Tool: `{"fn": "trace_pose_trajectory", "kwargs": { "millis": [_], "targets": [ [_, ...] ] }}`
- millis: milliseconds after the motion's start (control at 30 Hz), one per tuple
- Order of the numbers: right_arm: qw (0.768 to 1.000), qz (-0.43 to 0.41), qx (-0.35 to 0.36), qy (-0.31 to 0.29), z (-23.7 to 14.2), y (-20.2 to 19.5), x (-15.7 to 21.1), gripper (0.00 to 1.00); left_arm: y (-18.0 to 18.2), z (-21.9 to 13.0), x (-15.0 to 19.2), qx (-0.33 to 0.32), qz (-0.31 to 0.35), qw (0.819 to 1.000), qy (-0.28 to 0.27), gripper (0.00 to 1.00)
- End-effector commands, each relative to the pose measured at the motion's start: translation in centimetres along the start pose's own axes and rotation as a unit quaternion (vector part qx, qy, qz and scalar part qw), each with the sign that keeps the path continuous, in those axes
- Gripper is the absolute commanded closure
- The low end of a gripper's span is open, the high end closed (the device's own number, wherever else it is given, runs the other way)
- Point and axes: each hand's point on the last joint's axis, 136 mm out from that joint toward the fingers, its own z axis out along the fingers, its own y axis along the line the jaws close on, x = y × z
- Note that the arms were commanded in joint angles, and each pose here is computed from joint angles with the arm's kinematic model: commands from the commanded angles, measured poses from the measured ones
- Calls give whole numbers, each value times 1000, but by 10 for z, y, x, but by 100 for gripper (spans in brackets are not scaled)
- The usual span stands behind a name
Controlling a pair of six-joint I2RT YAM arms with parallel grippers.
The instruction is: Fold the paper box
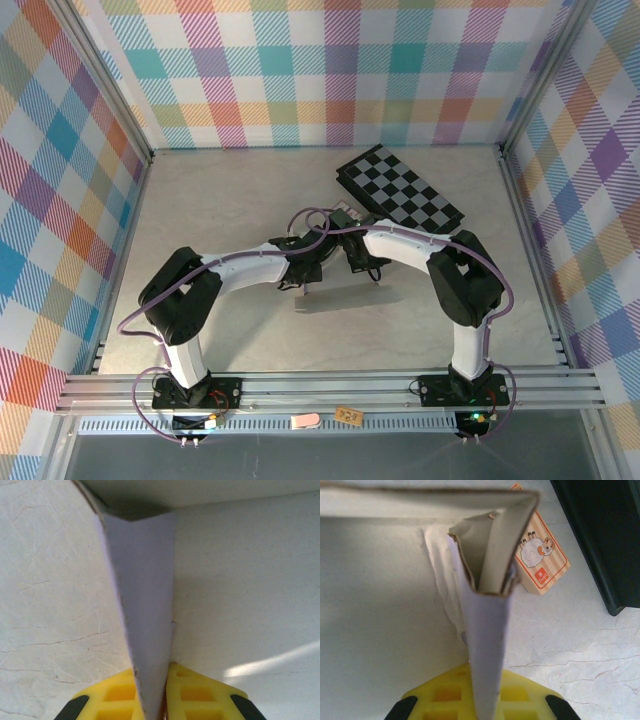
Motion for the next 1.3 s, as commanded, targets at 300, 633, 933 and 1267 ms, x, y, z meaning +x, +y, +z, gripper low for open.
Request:
{"fn": "trace_pose_trajectory", "kwargs": {
  "millis": [300,633,933,1267],
  "targets": [
    [999,-3,35,18,0,-12,11,100,74,23,46,-141,22,987,70,100],
    [999,-4,35,22,0,-10,12,100,88,24,49,-226,96,967,70,100],
    [999,-8,32,20,0,-8,10,100,85,31,58,-209,81,971,87,81],
    [999,-8,28,15,-2,-7,9,100,87,24,49,-207,80,972,74,100]
  ]
}}
